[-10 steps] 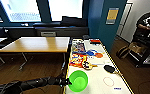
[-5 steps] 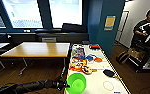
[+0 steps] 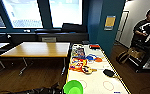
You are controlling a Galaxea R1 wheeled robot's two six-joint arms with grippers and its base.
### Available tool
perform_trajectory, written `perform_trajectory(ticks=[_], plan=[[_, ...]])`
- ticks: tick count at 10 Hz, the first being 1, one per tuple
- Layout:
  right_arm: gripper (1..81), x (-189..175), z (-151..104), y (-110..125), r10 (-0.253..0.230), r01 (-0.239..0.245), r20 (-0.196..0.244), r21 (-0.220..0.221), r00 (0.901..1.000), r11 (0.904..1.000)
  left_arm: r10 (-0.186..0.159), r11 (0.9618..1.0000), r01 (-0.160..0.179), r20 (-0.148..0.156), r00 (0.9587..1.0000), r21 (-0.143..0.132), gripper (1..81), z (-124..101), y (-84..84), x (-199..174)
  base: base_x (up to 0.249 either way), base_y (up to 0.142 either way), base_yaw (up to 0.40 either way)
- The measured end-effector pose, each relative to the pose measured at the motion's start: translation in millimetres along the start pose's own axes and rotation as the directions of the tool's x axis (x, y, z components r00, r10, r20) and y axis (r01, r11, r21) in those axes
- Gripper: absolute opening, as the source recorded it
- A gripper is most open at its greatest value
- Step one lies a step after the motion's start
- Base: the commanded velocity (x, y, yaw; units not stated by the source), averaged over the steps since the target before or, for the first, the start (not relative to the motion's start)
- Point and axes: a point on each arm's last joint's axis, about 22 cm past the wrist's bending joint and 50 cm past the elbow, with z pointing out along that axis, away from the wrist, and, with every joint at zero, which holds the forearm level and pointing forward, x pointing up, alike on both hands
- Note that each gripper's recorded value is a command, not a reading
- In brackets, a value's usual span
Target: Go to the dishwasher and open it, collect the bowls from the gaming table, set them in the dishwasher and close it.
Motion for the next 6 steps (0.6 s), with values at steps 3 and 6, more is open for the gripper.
perform_trajectory(ticks=[3,6], plan=[[1.0,-1.9,2.6,-1.2,0.000,0.000,0.003,0.004,1.0000,1.0000,-0.001,1.0000,0.001,-0.008,1.0000,0.000,1.0,-5.9,-8.8,-6.5,0.000,0.000,0.000],[1.0,0.3,4.0,-0.3,-0.006,0.006,-0.001,0.003,1.0000,1.0000,-0.002,1.0000,0.002,-0.008,1.0000,-0.004,1.0,-4.0,-11.1,-12.0,-0.043,0.000,0.000]])
